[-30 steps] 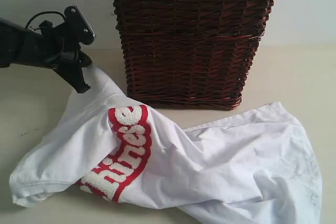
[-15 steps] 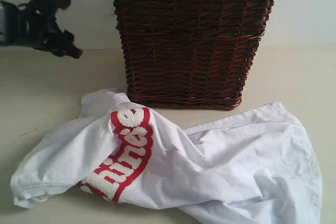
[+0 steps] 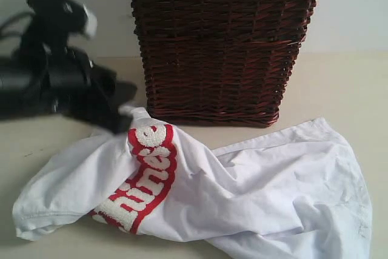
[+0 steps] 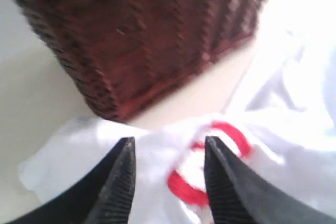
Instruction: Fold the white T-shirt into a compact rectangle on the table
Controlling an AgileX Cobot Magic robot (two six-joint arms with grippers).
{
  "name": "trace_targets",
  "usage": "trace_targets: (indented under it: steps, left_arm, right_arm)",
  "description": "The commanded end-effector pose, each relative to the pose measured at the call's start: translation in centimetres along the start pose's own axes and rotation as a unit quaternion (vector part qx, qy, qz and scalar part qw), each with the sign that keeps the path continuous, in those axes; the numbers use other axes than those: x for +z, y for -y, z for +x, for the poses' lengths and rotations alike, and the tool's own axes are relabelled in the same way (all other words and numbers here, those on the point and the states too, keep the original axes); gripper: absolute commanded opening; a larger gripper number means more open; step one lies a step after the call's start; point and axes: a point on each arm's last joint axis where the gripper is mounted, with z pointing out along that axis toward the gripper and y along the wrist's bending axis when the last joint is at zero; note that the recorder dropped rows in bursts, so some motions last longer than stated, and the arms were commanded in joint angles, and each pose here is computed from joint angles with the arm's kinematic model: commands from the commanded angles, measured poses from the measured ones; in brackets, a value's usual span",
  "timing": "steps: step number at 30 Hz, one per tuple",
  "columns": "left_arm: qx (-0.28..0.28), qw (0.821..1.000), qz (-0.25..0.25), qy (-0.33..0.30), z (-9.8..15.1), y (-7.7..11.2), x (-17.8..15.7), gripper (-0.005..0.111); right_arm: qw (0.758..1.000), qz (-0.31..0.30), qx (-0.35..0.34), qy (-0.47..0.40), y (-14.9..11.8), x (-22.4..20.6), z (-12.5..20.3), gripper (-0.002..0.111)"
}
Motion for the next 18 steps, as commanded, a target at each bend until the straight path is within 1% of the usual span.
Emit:
trace_targets:
  steps: [1, 2, 3, 4, 5, 6, 8, 10, 14, 15, 17, 18]
  left_arm:
    - [0.195, 0.972, 0.125, -0.024, 4.0, 4.2, -1.5, 0.042]
    - [0.23, 0.958, 0.171, -0.022, 4.5, 5.0, -2.0, 0.042]
    - [0.234, 0.94, 0.245, -0.027, 5.3, 6.3, -2.8, 0.042]
    - [0.238, 0.931, 0.273, -0.037, 5.9, 6.7, -3.0, 0.042]
    - [0.255, 0.924, 0.28, -0.049, 6.4, 6.7, -3.1, 0.042]
    - [0.27, 0.921, 0.276, -0.06, 6.9, 6.6, -3.0, 0.042]
    - [0.309, 0.917, 0.237, -0.081, 7.7, 5.8, -2.3, 0.042]
    - [0.326, 0.916, 0.214, -0.098, 8.2, 5.3, -1.4, 0.042]
    - [0.32, 0.917, 0.185, -0.148, 9.8, 4.8, 1.1, 0.042]
    - [0.319, 0.914, 0.186, -0.169, 10.7, 4.7, 1.9, 0.042]
    - [0.317, 0.909, 0.193, -0.191, 11.7, 4.9, 2.6, 0.042]
    - [0.318, 0.908, 0.186, -0.197, 11.9, 4.8, 2.9, 0.042]
  right_arm:
    - [1.0, 0.004, 0.001, 0.004, 0.0, 0.0, 0.1, 0.009]
    - [1.0, 0.004, 0.001, 0.004, 0.0, 0.0, 0.1, 0.009]
    - [1.0, 0.004, 0.001, 0.004, 0.0, 0.0, 0.1, 0.009]
    - [1.0, 0.004, 0.001, 0.004, 0.0, 0.0, 0.1, 0.009]
    - [1.0, 0.004, 0.001, 0.004, 0.0, 0.0, 0.1, 0.009]
    - [1.0, 0.004, 0.001, 0.004, 0.0, 0.0, 0.1, 0.009]
    - [1.0, 0.004, 0.001, 0.004, 0.0, 0.0, 0.1, 0.009]
    - [1.0, 0.004, 0.001, 0.004, 0.0, 0.0, 0.1, 0.009]
    - [1.0, 0.003, 0.002, 0.004, 0.0, 0.0, 0.1, 0.009]
    - [1.0, 0.003, 0.002, 0.004, 0.0, 0.0, 0.1, 0.009]
    - [1.0, 0.003, 0.002, 0.004, 0.0, 0.0, 0.1, 0.009]
    - [1.0, 0.003, 0.002, 0.004, 0.0, 0.0, 0.1, 0.009]
